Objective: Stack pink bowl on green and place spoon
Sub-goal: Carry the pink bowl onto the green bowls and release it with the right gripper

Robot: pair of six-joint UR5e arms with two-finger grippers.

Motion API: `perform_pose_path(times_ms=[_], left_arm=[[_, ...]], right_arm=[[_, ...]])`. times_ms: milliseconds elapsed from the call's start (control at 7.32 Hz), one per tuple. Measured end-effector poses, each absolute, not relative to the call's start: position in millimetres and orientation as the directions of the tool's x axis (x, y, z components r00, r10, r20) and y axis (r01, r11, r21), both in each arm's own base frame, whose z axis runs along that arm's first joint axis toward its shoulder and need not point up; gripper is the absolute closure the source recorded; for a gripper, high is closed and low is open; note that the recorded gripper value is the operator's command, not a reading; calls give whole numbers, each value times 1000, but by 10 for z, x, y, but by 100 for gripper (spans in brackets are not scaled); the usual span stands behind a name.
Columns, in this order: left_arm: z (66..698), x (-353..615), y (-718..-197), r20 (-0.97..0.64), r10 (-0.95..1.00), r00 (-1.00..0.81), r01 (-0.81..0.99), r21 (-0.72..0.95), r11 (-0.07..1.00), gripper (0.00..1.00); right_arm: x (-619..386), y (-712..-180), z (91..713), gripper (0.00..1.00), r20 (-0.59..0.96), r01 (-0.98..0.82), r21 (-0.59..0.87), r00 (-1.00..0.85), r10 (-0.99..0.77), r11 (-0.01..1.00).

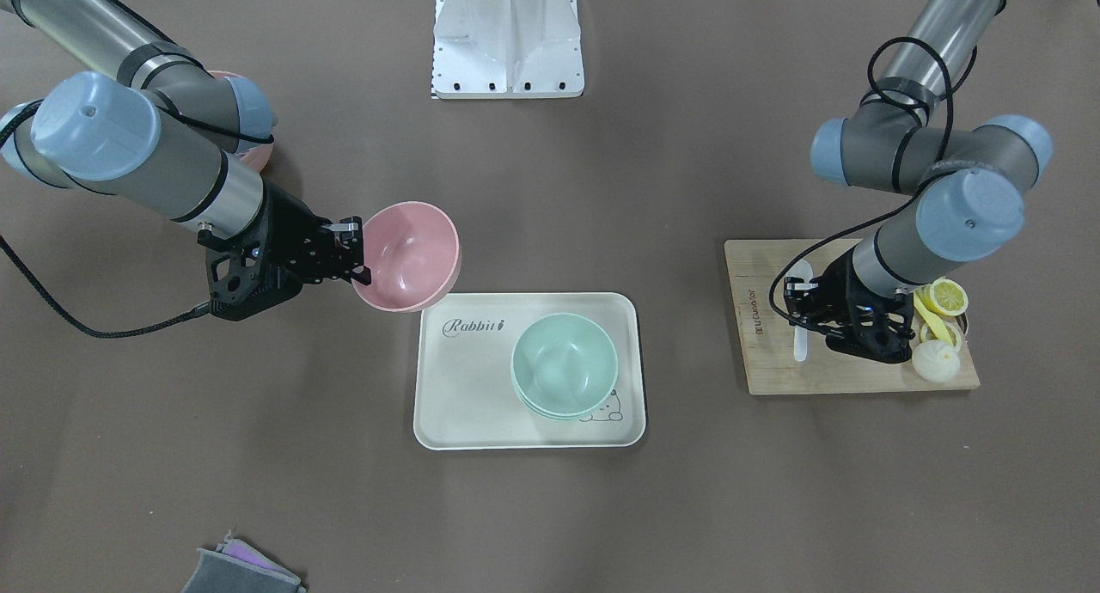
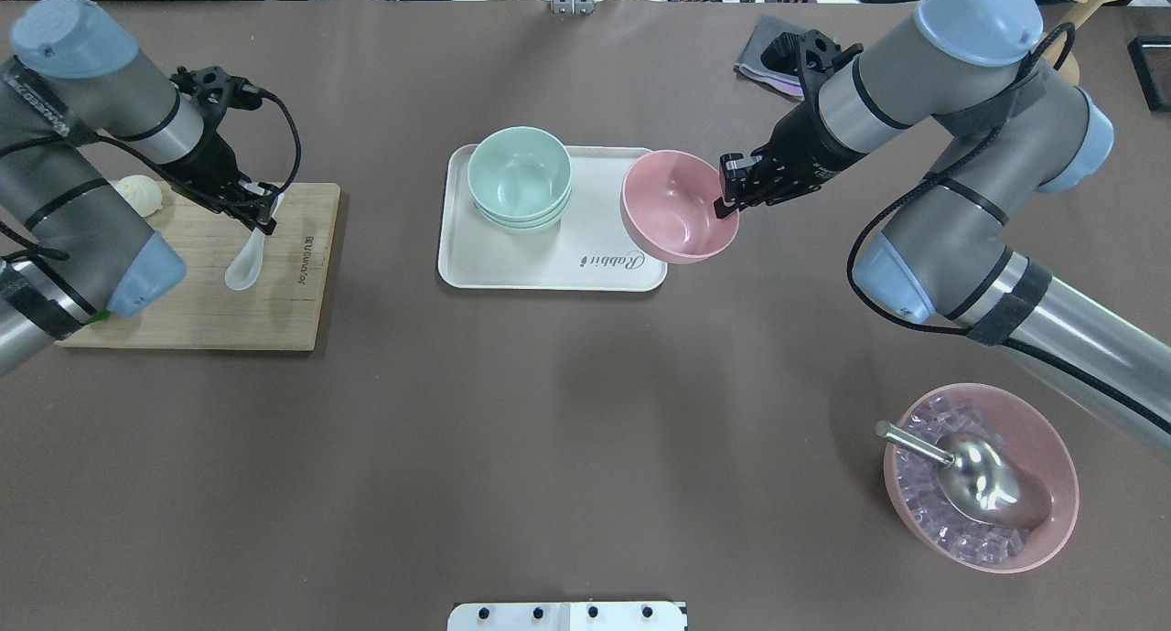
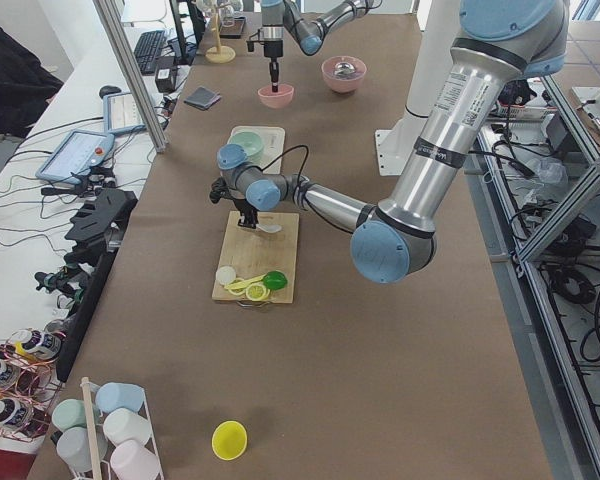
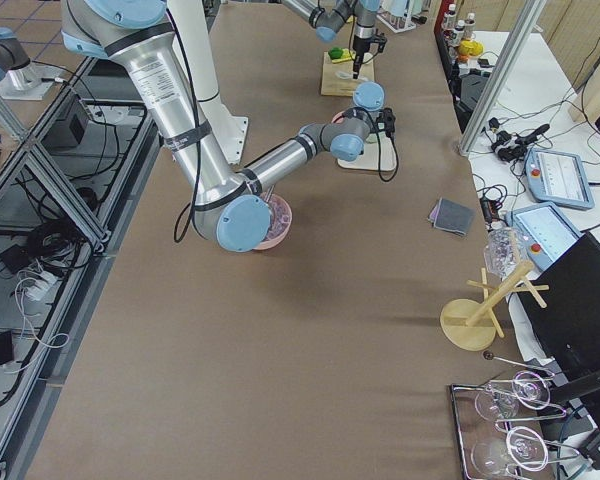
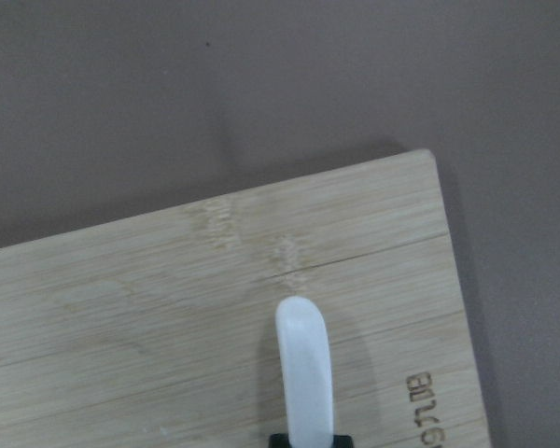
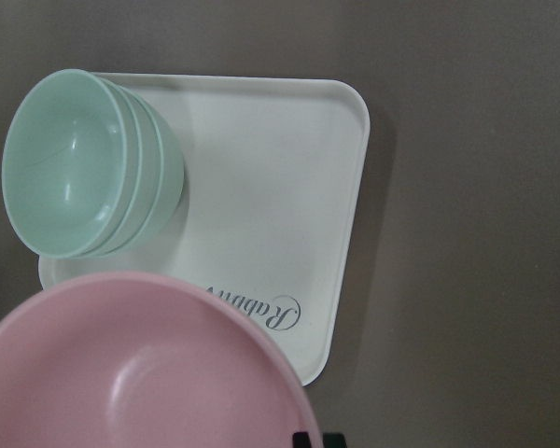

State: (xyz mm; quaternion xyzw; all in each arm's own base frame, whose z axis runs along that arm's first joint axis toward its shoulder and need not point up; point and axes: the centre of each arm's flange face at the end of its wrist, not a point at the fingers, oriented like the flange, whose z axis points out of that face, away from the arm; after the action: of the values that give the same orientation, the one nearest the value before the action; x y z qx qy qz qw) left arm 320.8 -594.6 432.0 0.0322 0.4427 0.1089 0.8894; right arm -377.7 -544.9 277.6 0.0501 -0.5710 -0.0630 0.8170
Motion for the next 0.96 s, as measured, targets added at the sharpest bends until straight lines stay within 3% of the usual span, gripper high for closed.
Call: perform_pose_path(times_ms=[410,957], left_arm=[[4071,2298,-6217,-886,136,444,-114,95,989,100],[3993,2073,-6274,-910,117,398,-106,81,991,100]], right_arm=[[-3992,-5682,2400,100,926,-32,154,352,-134,988],[-5155,-6024,1673,100,945,-208,131,322,-58,969]])
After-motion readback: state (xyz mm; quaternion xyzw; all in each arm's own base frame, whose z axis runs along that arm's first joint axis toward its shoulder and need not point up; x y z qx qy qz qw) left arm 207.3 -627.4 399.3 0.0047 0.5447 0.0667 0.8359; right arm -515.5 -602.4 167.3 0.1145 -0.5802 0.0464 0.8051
